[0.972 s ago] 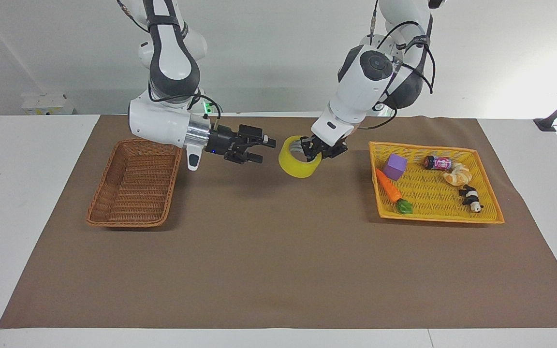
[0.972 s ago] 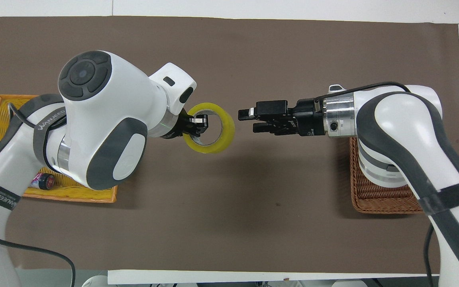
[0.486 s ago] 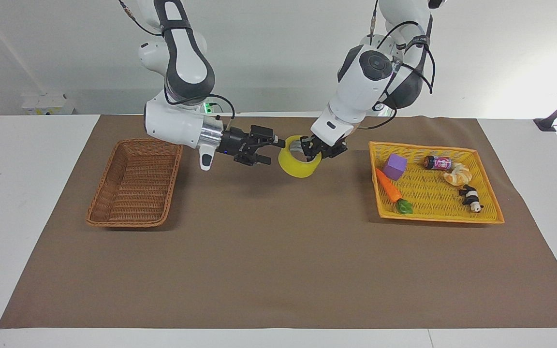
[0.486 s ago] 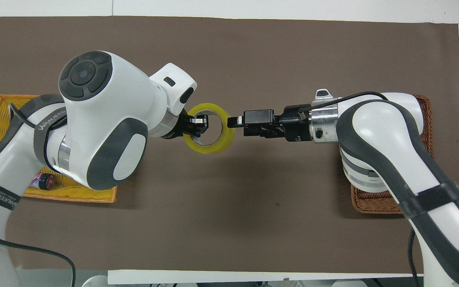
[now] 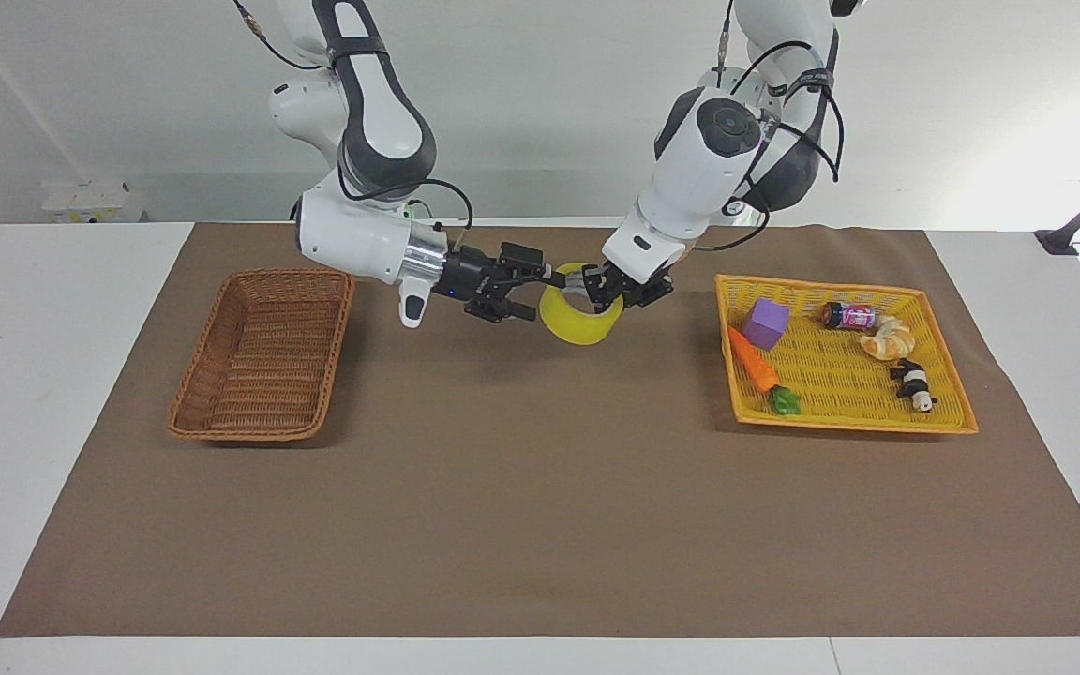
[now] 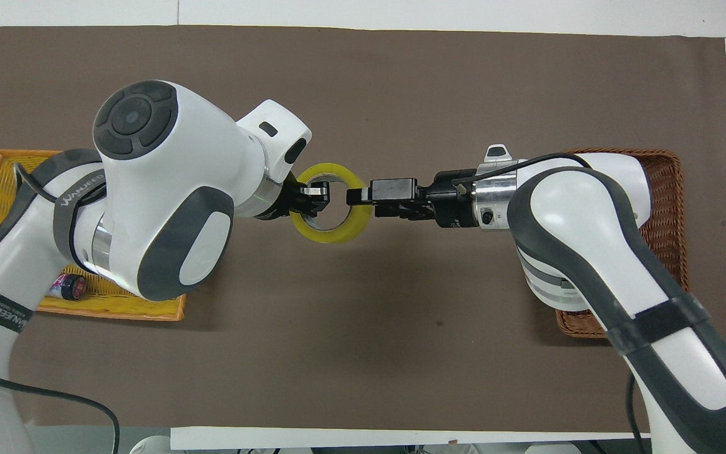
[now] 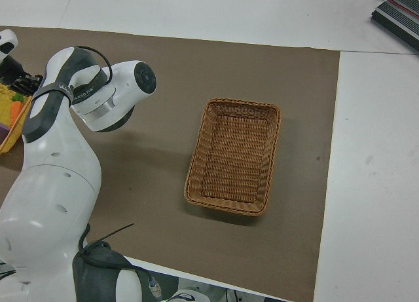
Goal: Move tape to another basket
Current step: 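Move the right gripper to the tape rim beside the left gripper, then close the right gripper on the tape rim and open the left gripper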
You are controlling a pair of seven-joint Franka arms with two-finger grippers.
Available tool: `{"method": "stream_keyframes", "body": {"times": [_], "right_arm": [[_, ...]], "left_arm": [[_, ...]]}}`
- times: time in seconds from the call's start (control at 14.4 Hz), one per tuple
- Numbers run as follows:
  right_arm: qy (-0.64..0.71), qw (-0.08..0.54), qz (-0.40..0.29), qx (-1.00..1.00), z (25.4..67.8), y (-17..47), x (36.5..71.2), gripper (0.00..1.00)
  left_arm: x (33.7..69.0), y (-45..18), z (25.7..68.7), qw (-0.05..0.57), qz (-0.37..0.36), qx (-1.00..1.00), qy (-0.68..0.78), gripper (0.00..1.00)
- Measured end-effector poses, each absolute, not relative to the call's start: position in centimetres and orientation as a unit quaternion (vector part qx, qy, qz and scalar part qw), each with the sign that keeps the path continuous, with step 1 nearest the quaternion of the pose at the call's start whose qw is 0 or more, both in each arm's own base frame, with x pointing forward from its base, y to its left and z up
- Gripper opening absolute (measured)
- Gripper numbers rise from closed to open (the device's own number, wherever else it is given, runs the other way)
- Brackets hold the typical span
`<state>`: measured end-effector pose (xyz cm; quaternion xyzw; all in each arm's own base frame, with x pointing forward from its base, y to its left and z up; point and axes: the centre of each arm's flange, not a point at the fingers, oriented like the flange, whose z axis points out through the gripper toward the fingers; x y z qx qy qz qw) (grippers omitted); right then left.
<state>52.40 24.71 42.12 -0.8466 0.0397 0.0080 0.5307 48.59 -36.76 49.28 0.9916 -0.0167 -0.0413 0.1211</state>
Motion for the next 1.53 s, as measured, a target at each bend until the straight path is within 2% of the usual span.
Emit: {"method": "stream_keyframes", "body": {"times": [0.62,0.97,1.04,1.18,1.32,1.39,1.53], "right_arm": [[0.037,0.532,0.011,-0.846,42.06,25.43,52.1,0.99],[0.039,0.535,0.011,-0.844,42.11,25.57,52.07,0.94],[0.04,0.535,0.011,-0.844,42.11,25.58,52.07,0.87],[0.04,0.535,0.011,-0.844,42.11,25.58,52.07,0.84],[0.039,0.536,0.011,-0.843,42.14,25.57,52.07,0.59],[0.038,0.536,0.011,-0.843,42.15,25.61,52.05,0.55],[0.038,0.536,0.011,-0.843,42.15,25.61,52.05,0.55]], "left_arm": [[48.63,-36.71,49.26,0.121,-0.042,0.992,-0.016,0.22],[48.62,-36.7,49.25,0.121,-0.042,0.992,-0.016,0.22],[48.61,-36.7,49.24,0.12,-0.042,0.992,-0.016,0.22],[48.51,-36.67,49.14,0.118,-0.047,0.992,-0.017,0.22],[48.44,-36.61,49.05,0.116,-0.051,0.992,-0.017,0.22],[48.46,-36.56,49.02,0.116,-0.052,0.992,-0.016,0.22],[48.46,-36.56,49.02,0.116,-0.052,0.992,-0.016,0.22]]}}
